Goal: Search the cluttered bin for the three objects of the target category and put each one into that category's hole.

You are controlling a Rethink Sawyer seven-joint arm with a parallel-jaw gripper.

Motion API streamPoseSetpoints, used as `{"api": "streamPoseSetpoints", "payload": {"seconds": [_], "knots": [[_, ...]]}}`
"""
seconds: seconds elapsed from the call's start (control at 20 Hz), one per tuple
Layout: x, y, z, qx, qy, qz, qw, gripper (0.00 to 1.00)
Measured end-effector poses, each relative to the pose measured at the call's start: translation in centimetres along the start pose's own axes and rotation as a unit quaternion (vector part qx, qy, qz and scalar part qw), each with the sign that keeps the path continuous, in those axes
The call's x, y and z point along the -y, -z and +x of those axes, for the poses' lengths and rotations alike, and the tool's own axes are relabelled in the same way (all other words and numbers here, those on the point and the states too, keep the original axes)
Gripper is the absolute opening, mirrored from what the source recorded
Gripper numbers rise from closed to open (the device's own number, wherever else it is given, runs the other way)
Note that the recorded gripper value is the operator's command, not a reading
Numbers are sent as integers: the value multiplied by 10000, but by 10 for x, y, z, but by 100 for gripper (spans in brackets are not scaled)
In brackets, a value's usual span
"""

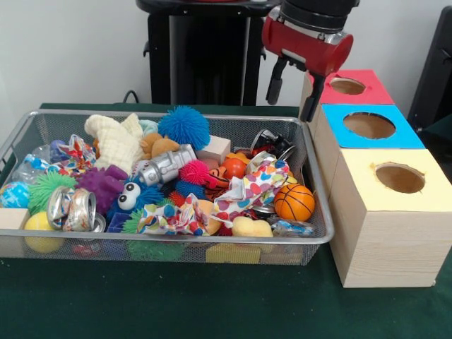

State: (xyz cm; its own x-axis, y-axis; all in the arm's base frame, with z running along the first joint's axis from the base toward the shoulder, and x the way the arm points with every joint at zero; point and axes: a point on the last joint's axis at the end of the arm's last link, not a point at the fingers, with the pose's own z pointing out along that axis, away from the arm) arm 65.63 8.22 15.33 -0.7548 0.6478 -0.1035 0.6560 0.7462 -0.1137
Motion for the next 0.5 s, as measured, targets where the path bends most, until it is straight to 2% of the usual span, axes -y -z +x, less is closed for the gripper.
{"api": "streamPoseSetpoints", "payload": {"seconds": [0.5], "knots": [[0,7,-21,118,-106,-87,9998,100]]}}
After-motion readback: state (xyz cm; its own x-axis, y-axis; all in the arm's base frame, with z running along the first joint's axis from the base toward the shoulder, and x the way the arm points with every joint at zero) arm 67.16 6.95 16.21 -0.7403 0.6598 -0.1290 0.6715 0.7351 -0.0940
